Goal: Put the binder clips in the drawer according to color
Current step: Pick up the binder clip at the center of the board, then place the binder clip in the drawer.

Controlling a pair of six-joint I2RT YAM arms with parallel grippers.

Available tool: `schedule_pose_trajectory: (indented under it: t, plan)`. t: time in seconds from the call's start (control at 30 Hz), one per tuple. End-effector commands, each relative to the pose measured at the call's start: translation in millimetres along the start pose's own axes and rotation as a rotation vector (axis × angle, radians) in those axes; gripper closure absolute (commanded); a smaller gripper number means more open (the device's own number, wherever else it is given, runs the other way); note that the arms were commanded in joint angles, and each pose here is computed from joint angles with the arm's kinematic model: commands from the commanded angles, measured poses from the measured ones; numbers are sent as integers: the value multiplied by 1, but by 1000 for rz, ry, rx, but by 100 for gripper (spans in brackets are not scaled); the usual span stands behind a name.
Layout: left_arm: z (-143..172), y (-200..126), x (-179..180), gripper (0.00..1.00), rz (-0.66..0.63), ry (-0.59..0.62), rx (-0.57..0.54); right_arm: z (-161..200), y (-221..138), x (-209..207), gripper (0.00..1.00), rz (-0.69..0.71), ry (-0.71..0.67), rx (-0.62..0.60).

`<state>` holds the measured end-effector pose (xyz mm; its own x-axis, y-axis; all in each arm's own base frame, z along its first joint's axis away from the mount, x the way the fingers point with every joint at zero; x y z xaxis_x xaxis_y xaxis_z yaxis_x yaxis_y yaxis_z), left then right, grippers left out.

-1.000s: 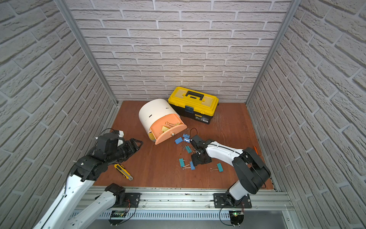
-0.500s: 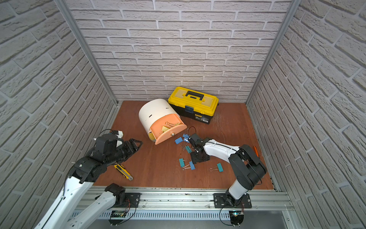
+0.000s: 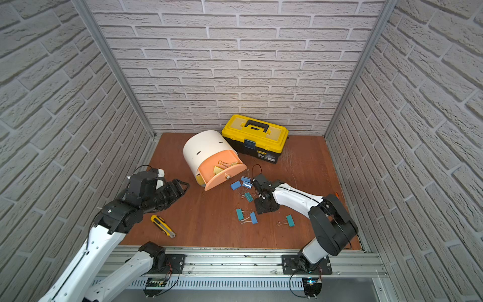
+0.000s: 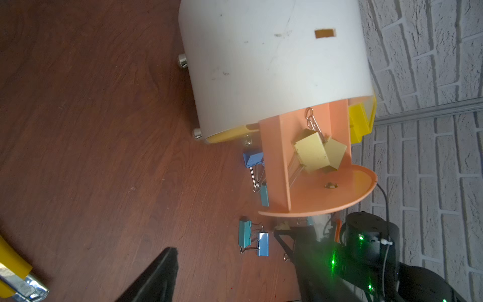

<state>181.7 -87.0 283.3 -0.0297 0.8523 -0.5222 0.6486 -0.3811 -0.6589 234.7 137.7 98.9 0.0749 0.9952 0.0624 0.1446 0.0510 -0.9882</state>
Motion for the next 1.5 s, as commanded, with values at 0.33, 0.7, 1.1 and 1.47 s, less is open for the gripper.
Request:
schedule_pose_trajectory:
  t: [0.33, 0.7, 1.1, 1.47]
  plan:
    - [-56, 11, -44, 25, 98, 108, -53, -58, -97, -3, 55, -77, 21, -203]
    - [-85, 29, -68, 25, 167, 144, -28, -103, -174, 24, 56, -176, -27, -333]
    - [-95, 41, -82, 25, 221, 156, -3, -131, -228, 78, 56, -359, -102, -405]
    - [-90, 38, -77, 25, 206, 147, -13, -131, -239, 141, 57, -420, -224, -390]
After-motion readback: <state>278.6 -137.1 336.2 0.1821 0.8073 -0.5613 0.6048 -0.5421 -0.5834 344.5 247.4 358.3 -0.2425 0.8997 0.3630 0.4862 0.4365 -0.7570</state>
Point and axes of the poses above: each gripper's point midway between its finger pads, its own y axis out along the fingers, its own x axis along the line the jaws close on, z = x × y, the point moved 6 cm from there along -y, back along the fingers, and after that the axes turned 14 degrees about y, right-handed, at the moved point
